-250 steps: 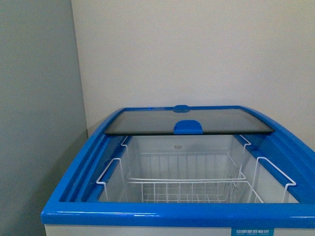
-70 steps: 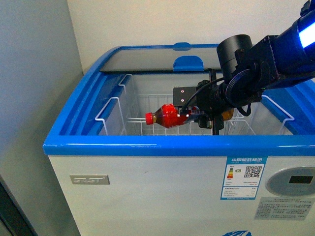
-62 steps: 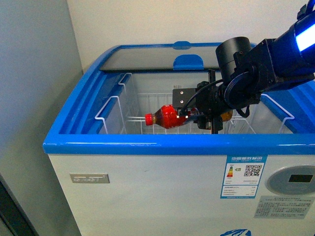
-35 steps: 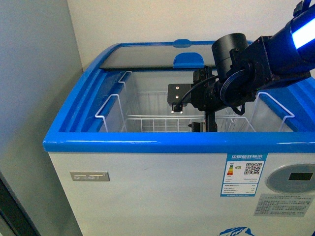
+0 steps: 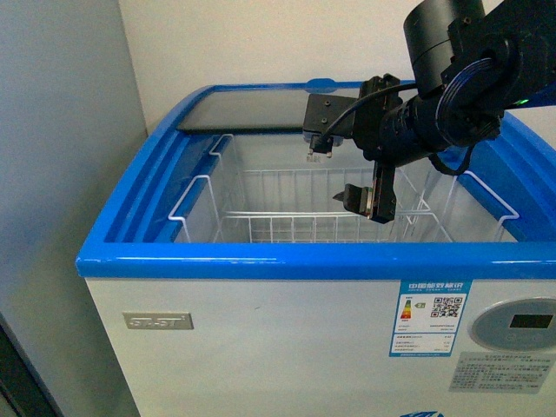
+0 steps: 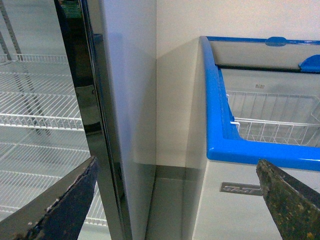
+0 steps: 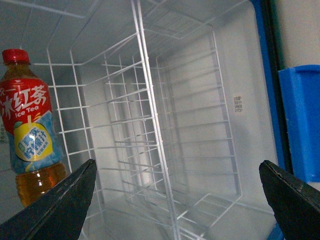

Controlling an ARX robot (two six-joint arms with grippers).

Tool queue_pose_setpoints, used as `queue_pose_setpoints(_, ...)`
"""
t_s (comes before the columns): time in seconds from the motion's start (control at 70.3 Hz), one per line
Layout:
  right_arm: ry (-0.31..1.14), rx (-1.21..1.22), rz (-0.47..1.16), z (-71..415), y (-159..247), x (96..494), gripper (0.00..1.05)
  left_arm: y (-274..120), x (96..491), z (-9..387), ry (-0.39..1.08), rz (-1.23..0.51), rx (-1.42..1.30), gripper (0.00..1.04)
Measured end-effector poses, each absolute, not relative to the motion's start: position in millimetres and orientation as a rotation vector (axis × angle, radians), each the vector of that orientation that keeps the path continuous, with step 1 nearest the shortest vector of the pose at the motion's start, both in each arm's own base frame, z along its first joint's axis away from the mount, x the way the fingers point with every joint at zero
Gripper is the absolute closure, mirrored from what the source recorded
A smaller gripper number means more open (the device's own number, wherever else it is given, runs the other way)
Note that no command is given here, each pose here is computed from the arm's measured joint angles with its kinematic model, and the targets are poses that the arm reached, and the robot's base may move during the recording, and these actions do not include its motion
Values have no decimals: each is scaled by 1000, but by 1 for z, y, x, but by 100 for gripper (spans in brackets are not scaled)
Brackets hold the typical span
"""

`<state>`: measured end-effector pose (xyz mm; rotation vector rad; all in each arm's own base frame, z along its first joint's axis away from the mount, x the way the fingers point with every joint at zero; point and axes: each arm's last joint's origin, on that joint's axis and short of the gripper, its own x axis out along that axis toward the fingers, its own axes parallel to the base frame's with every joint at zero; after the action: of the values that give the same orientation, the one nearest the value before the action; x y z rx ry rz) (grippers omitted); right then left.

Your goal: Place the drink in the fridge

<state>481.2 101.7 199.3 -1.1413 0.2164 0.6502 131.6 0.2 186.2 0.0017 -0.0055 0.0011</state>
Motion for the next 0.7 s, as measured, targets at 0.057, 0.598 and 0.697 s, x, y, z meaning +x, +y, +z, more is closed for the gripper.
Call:
queue_pose_setpoints(0.057,197,-1112,617,207,98,475,7,0,132,186,-6,1,2,8)
queue_pose_setpoints(0.598,-13,-350,12,297,57,327,7,0,132,186,-6,1,2,8)
queue_pose_setpoints(0.697,-43,-264,-4,303,58,282,7,0,132,186,-6,1,2,8)
